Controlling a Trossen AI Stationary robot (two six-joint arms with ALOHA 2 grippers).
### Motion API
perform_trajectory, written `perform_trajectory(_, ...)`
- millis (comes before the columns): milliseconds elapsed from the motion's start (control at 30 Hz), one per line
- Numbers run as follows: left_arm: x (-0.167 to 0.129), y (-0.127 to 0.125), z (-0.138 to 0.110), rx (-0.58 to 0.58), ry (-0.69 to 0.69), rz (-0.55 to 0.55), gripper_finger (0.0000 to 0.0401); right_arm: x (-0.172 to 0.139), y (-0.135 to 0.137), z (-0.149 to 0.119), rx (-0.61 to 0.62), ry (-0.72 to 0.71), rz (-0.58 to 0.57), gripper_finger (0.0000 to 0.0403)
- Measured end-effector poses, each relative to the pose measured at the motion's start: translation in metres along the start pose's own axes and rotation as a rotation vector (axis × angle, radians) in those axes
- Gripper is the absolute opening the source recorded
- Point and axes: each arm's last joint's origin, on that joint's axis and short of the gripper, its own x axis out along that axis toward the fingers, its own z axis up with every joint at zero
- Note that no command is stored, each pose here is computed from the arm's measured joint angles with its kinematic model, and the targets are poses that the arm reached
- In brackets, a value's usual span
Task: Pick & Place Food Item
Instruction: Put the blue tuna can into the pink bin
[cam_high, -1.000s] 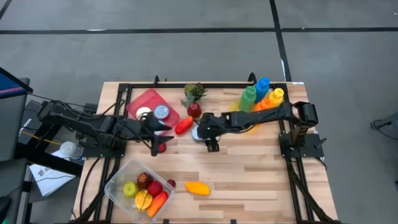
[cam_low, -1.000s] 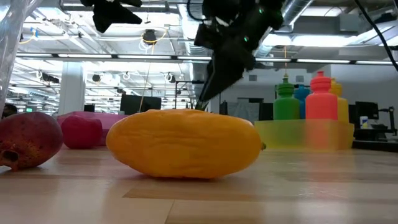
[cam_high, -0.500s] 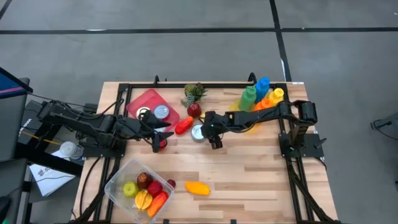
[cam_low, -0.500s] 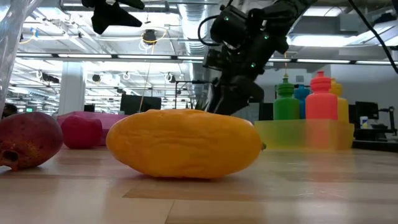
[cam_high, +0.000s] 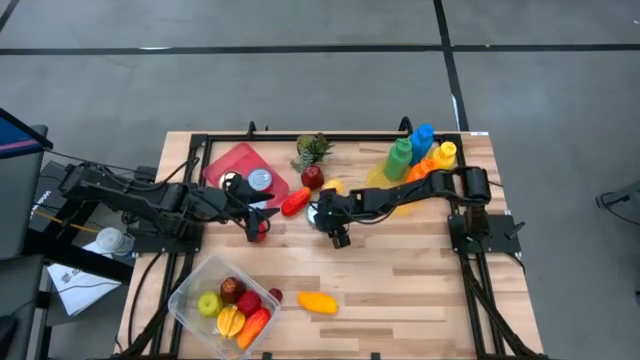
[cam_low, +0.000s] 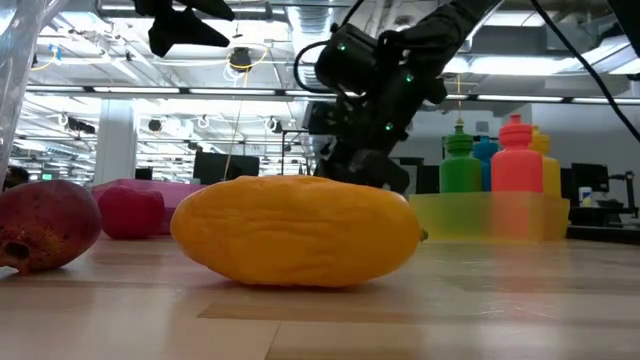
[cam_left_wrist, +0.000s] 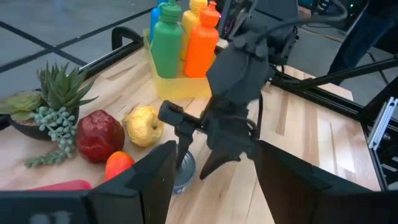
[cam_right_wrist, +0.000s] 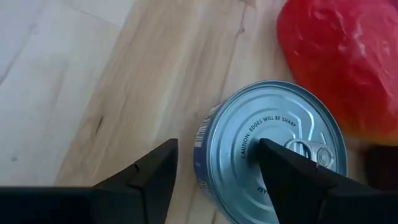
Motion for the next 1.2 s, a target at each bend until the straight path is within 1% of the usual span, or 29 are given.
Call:
perform_trajectory(67,0.000,0.001,0.000,-0.002,-0.002,0.003,0.0208,-0.001,0.002,0.003,0.006,0.019,-0.002,0.0192)
perform_trajectory(100,0.001,0.001,0.000,-0.002,0.000,0.006,0.0208,-0.002,0.003,0.004,0.003,0.030,-0.005,0.0173)
perform_trajectory(267,0.001,0.001,0.000,-0.002,-0.001,0.007,0.0208,-0.004,0.008,0.005,-0.010,0.081,-0.020,0.0051)
perform_trajectory(300,0.001,0.001,0.000,-0.002,-0.001,0.007,0.0208,-0.004,0.008,0.005,-0.010,0.085,-0.014,0.0029)
perform_trajectory(333,0.001,0.001,0.000,-0.002,0.000,0.007,0.0208,-0.004,0.008,0.004,-0.010,0.088,-0.011,0.0016)
perform_trajectory(500,0.001,0.001,0.000,-0.002,0.000,0.007,0.0208,-0.004,0.009,0.002,-0.003,0.118,-0.026,0.0006)
perform_trajectory(633,0.001,0.001,0.000,-0.002,0.000,0.006,0.0208,-0.011,0.010,0.005,0.004,0.106,-0.031,0.0002)
perform_trajectory(733,0.001,0.001,0.000,-0.002,0.000,0.006,0.0208,-0.021,0.008,0.007,0.051,0.081,-0.012,0.0001)
perform_trajectory(833,0.001,0.001,0.000,0.000,0.002,0.007,0.0208,-0.036,0.002,0.013,0.078,0.025,-0.027,0.0000)
perform_trajectory(900,0.001,0.001,0.000,0.000,0.000,0.011,0.0208,-0.046,-0.002,0.018,0.084,-0.014,-0.043,0.0000)
perform_trajectory(1033,-0.001,0.003,0.002,-0.030,-0.018,0.034,0.0208,-0.056,-0.007,0.021,0.093,-0.042,-0.063,0.0000)
perform_trajectory(1200,-0.001,0.011,0.005,-0.068,-0.027,0.069,0.0208,-0.066,-0.015,0.037,0.095,-0.103,-0.090,0.0000)
